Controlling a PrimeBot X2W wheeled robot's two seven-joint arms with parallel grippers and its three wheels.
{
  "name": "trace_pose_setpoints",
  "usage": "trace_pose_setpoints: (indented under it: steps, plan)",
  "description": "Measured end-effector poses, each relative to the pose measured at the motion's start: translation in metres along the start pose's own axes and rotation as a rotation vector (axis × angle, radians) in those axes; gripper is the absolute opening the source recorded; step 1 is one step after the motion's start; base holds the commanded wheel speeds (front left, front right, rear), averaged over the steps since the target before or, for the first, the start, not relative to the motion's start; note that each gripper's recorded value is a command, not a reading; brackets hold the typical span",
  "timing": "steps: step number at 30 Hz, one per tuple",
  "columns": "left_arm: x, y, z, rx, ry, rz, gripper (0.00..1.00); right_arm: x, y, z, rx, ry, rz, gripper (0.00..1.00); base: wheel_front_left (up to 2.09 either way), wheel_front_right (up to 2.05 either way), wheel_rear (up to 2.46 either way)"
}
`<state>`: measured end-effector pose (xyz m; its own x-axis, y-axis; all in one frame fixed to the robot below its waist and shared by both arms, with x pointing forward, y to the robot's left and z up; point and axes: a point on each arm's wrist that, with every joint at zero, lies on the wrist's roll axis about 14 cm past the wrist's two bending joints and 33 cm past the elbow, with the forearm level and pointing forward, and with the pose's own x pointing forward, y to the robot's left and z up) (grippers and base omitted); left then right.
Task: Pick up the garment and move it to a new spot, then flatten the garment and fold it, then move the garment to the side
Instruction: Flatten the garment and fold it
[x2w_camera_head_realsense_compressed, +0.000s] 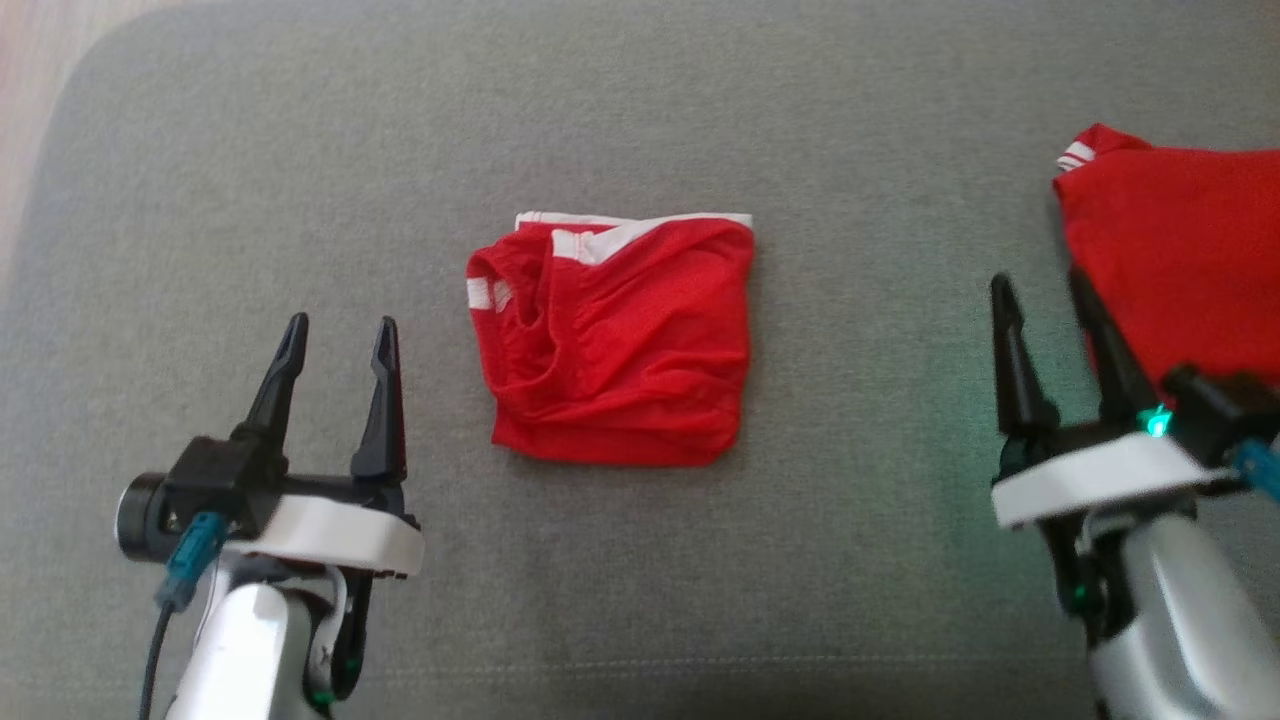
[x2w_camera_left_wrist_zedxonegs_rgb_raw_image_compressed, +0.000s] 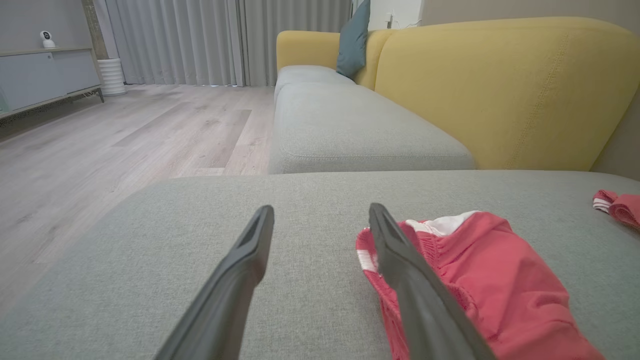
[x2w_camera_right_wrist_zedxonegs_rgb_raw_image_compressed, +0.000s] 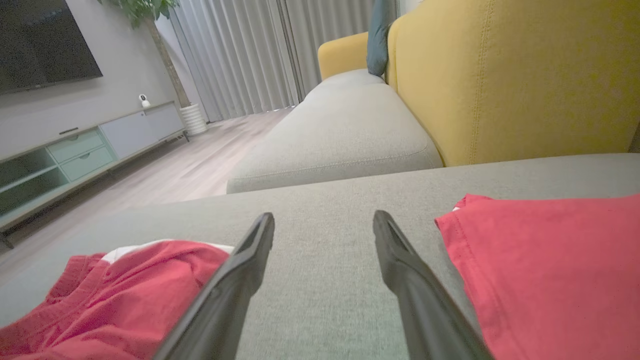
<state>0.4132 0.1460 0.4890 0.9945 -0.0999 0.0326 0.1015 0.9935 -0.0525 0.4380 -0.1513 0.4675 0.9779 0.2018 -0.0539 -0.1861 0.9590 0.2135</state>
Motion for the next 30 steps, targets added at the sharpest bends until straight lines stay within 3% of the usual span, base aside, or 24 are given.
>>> trace_pose_setpoints:
  steps: [18, 30]
  plan:
    - [-0.038, -0.001, 0.005, 0.007, 0.024, 0.002, 1.00, -0.078, 0.011, 0.026, -0.057, -0.005, -0.070, 1.00, 0.00, 0.00, 0.00]
    - [-0.059, 0.000, 0.013, 0.015, 0.016, 0.018, 1.00, -0.099, 0.015, 0.032, -0.061, -0.008, -0.077, 1.00, 0.00, 0.00, 0.00]
